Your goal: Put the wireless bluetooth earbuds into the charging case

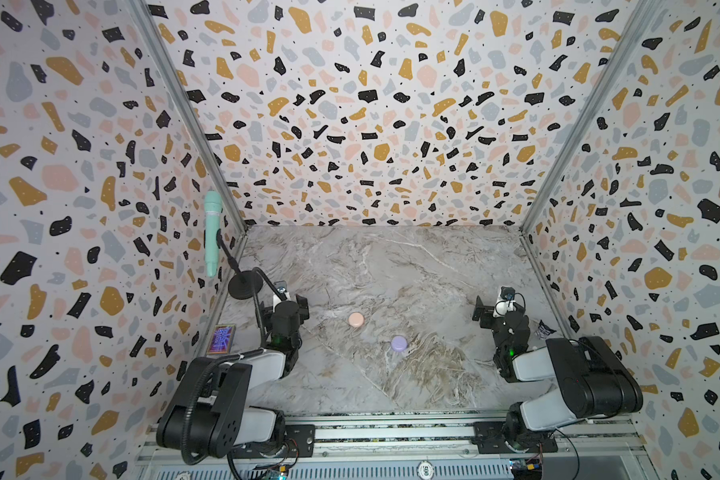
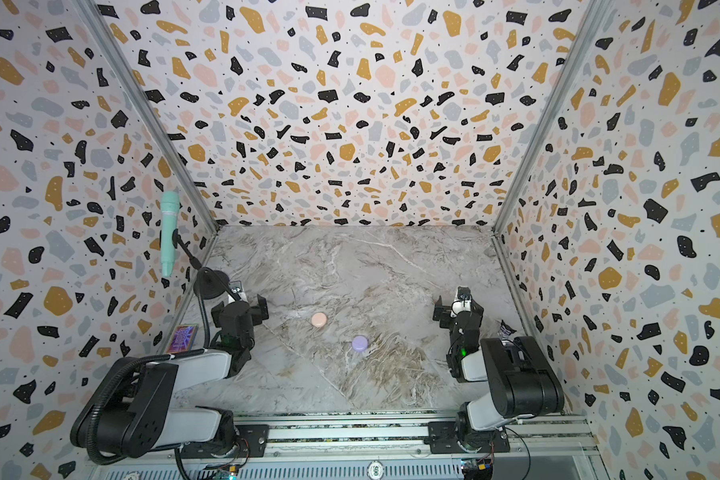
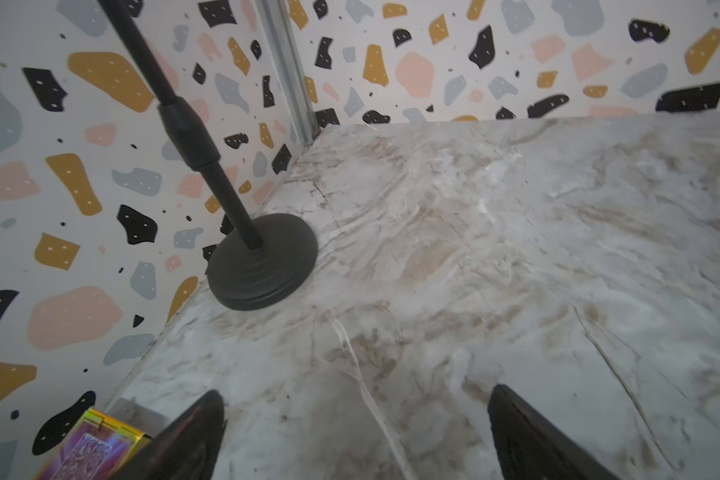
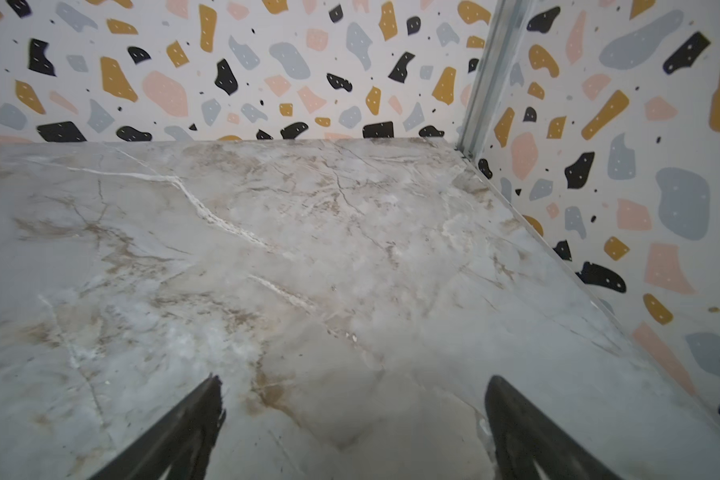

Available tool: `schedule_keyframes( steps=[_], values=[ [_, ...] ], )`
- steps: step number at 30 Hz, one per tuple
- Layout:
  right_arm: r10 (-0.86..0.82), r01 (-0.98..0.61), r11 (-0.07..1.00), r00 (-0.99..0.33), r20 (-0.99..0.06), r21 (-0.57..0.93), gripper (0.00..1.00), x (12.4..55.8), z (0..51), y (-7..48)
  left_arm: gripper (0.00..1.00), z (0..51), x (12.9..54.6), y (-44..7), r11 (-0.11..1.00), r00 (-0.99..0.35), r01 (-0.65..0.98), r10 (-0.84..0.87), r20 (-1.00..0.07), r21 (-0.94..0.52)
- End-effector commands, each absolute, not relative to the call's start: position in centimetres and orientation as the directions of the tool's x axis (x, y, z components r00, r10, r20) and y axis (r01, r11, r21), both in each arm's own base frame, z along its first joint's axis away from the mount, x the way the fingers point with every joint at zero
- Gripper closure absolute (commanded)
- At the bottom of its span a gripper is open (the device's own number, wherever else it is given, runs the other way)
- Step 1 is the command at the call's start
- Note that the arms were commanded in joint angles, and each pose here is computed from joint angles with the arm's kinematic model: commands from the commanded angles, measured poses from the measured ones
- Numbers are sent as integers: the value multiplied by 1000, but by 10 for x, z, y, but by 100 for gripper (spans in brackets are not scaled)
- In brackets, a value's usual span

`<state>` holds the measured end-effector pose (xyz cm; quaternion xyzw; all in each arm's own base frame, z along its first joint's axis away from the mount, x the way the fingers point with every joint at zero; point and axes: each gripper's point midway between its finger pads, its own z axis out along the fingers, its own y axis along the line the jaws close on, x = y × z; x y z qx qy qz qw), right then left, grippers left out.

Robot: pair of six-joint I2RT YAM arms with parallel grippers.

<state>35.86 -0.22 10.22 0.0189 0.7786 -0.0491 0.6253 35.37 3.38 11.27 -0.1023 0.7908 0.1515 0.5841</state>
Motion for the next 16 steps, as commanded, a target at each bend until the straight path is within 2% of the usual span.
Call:
schedule_keyframes(
  steps=[1, 4, 6, 8, 16],
  values=[
    [-47, 69, 996, -145, -988, -57, 1, 365, 124, 3, 0, 141, 344, 34, 942, -60, -333, 10, -998, 29],
    [-48, 70, 996, -148, -988, -59, 1, 365, 123, 3, 0, 129, 350, 31, 948, -152, -314, 5, -988, 54],
    [-57, 70, 995, -147, -987, -68, 1, 366, 124, 5, 0, 135, 346, 33, 946, -98, -321, 5, -995, 36],
    [-58, 69, 995, -151, -987, -69, 1, 366, 123, 5, 0, 132, 348, 31, 948, -132, -315, 10, -991, 51],
    [-52, 53, 997, -148, -988, -61, 1, 366, 123, 6, 0, 135, 345, 31, 948, -117, -316, 7, -993, 44]
  ],
)
